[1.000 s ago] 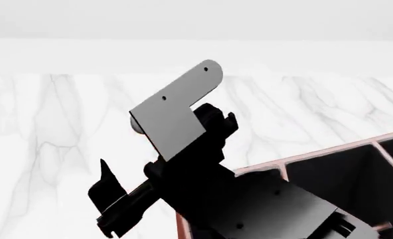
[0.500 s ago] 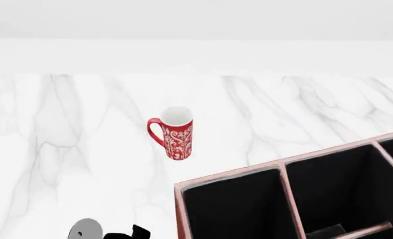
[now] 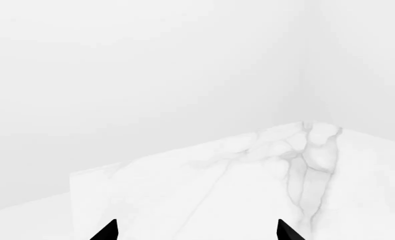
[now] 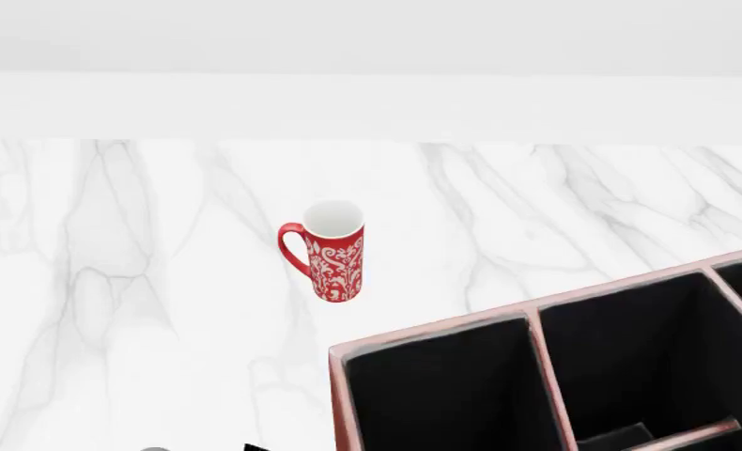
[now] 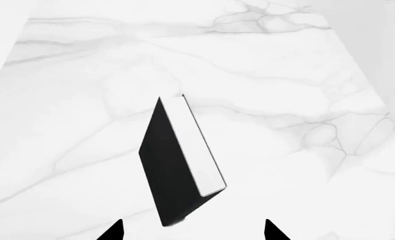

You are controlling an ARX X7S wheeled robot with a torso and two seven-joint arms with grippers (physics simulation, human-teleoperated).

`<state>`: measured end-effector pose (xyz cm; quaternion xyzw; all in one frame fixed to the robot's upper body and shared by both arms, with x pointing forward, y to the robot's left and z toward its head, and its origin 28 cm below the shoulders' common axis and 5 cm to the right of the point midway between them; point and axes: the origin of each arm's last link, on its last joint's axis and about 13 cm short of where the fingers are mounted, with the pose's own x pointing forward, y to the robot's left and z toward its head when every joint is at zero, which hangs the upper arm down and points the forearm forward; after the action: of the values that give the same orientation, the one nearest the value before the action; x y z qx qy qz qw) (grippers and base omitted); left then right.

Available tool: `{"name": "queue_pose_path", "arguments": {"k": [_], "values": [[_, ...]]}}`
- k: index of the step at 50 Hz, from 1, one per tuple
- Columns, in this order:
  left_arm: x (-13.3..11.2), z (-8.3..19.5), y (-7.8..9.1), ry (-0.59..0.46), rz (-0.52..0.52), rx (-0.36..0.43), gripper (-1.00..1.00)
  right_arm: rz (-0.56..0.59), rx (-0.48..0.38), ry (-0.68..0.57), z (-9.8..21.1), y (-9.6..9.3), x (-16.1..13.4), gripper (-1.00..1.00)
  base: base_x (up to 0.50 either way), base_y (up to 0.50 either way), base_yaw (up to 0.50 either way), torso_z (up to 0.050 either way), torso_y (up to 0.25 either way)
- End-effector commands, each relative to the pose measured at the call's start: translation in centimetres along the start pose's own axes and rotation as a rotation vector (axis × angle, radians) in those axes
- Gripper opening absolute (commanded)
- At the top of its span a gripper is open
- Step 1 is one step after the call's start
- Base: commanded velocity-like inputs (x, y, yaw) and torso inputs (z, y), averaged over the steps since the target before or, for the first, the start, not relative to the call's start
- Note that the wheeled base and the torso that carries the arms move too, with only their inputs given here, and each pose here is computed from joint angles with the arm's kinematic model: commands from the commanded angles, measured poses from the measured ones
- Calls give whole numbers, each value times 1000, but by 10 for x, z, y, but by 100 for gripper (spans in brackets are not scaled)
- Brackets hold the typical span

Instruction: Pick up the book and place it in the right compartment of the caddy.

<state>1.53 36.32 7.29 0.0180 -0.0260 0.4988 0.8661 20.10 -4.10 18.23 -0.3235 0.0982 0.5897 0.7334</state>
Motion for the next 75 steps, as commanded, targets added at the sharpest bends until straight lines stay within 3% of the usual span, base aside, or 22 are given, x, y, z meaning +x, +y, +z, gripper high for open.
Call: {"name": "queue_pose_path", "arguments": {"k": [1, 47, 75], "values": [[0, 0, -1, 1, -4, 1, 100, -30, -9, -6, 0, -5, 2, 100, 0, 0, 0, 0, 0], [0, -8, 2, 16, -1, 8, 100, -6, 59, -33, -24, -23, 55, 100, 0, 0, 0, 0, 0], [-2, -9, 3, 17, 1, 22, 100, 91, 93, -46, -35, -29, 88, 100, 0, 0, 0, 0, 0]]}}
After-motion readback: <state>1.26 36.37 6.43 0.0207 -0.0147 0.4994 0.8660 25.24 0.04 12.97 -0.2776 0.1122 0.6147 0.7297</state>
